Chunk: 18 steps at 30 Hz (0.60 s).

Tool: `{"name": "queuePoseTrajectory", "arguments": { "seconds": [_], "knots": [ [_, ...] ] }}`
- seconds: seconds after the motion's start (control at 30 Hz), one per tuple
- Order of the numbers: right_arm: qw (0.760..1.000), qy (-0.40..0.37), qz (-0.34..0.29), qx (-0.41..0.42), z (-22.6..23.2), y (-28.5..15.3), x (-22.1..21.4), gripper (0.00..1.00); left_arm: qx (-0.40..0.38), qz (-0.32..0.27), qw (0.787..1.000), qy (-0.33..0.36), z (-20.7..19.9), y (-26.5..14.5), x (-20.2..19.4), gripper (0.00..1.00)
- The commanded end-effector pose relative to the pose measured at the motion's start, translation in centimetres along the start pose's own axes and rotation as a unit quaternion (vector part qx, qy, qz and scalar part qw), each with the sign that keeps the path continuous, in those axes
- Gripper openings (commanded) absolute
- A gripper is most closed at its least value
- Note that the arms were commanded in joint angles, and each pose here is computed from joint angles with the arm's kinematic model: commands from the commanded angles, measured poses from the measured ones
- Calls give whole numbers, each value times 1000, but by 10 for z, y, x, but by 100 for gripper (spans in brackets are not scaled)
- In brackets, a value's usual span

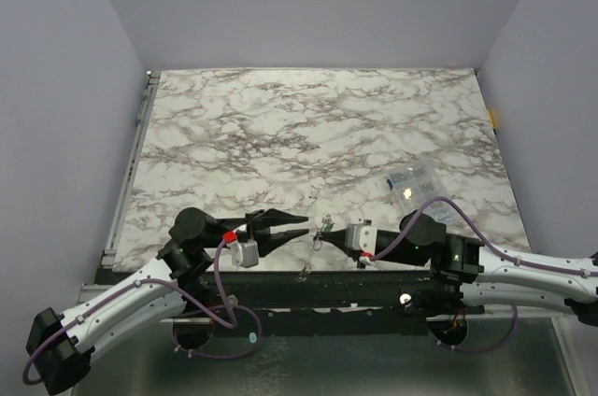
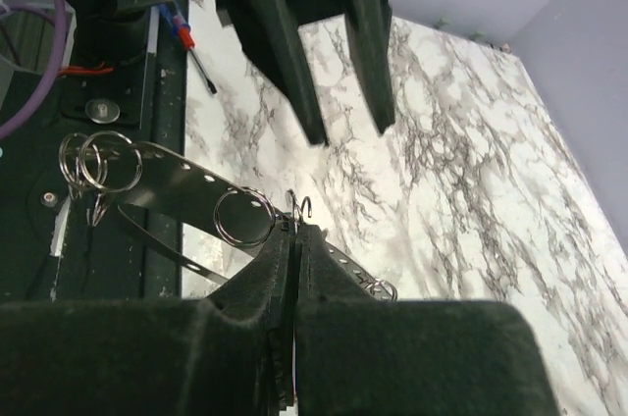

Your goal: Put the keys on the keyring

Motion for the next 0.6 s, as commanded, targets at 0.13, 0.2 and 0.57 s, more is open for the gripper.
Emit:
{"name": "queuePoseTrajectory", "arguments": {
  "seconds": [0.13, 0.2, 0.57],
  "knots": [
    [1000, 2, -7, -11, -13, -10, 15, 1, 64, 5, 998, 29, 22, -8, 6, 30],
    [1000, 2, -9, -11, -13, -10, 16, 1, 44, 2, 999, 24, 17, -6, 7, 30],
    [1000, -10, -14, -8, -15, -3, 19, 1, -78, 8, 996, -51, -14, 10, -7, 31]
  ]
}}
Point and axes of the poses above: each gripper's point midway between its finger pads, its own y axis out along the fingers, its own z axis along the line the jaws close on, x = y × z, the point moved 2 cm from there along -y, back along the fingers, and after that the axes turned 12 degrees about -y, right-handed, at the moved point
